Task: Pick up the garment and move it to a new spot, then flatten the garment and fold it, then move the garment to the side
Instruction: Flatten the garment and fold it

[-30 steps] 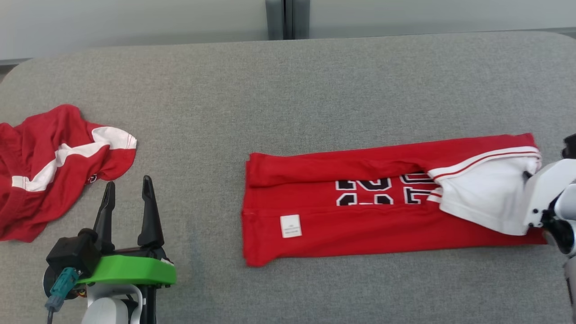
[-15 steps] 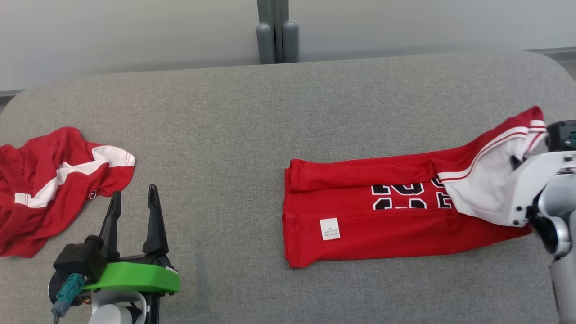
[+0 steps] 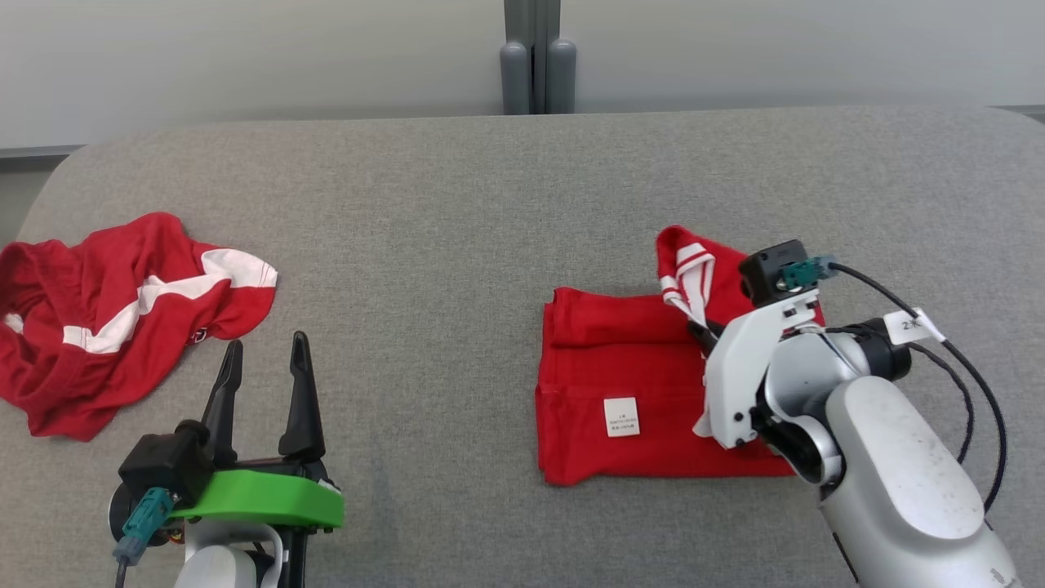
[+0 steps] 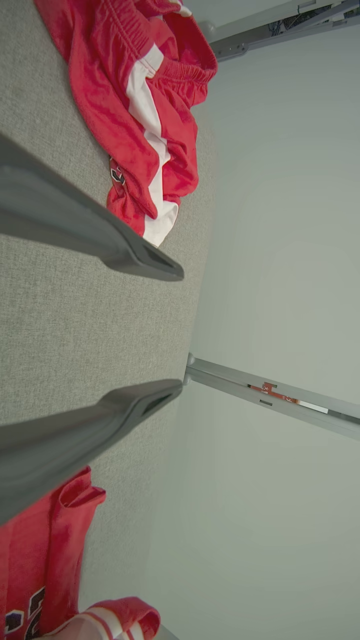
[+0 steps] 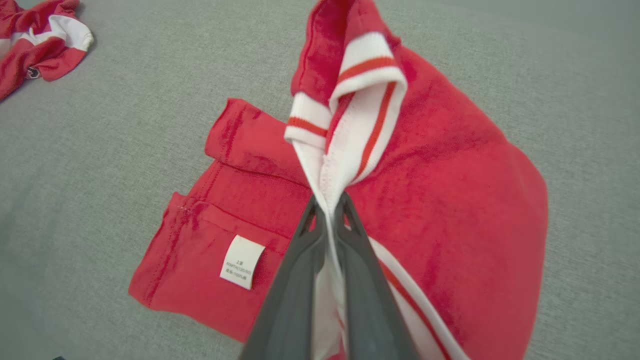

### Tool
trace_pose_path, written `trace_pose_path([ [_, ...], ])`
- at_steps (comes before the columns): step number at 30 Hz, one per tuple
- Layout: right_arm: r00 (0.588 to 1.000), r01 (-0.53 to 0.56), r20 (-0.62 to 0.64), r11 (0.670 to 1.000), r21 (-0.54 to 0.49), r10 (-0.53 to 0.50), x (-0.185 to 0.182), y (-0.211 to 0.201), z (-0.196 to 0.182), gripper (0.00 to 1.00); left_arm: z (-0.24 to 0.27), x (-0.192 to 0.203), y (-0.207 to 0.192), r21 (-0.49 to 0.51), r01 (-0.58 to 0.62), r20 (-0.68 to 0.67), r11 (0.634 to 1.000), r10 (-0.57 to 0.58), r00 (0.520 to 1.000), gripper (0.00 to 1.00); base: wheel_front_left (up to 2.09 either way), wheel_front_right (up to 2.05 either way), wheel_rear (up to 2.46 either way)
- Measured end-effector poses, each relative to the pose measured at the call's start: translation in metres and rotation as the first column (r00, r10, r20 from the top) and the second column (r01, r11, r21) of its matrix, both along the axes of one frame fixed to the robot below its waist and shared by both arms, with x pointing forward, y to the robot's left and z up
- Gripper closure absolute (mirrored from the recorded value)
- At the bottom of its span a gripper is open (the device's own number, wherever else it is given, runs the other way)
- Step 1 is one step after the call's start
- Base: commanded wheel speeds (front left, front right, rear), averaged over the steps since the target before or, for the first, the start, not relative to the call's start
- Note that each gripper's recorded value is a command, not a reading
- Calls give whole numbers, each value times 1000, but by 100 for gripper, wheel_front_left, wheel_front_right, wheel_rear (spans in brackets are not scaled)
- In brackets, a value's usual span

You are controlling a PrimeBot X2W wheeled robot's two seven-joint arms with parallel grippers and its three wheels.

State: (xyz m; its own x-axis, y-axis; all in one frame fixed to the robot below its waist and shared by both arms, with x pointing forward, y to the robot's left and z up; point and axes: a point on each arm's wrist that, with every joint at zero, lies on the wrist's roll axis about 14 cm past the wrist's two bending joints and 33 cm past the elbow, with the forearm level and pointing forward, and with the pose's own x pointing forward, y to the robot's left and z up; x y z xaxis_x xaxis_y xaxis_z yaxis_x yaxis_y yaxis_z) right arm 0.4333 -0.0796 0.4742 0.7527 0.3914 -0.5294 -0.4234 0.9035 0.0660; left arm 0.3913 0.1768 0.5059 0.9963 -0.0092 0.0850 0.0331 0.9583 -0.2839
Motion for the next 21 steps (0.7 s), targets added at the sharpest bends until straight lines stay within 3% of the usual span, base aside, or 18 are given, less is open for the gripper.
trace_pose_path([
  [9,987,-137,-79,990,28,138,-2,59,-26,100,-2,1,5,-3,-14,-8,1000,14,1000,0,0,0,0],
  [17,978,-167,-121,985,44,171,-2,78,-45,100,-7,-1,11,-7,-35,-25,999,34,999,0,0,0,0],
  [18,977,-169,-126,985,47,173,-2,80,-47,73,-8,-1,12,-6,-37,-27,999,37,999,0,0,0,0],
  [19,976,-168,-127,984,54,174,-1,81,-48,0,-9,-1,12,-6,-38,-29,999,38,999,0,0,0,0],
  [21,978,-164,-120,983,80,173,0,85,-46,0,-10,-1,13,-7,-40,-32,999,40,999,0,0,0,0],
])
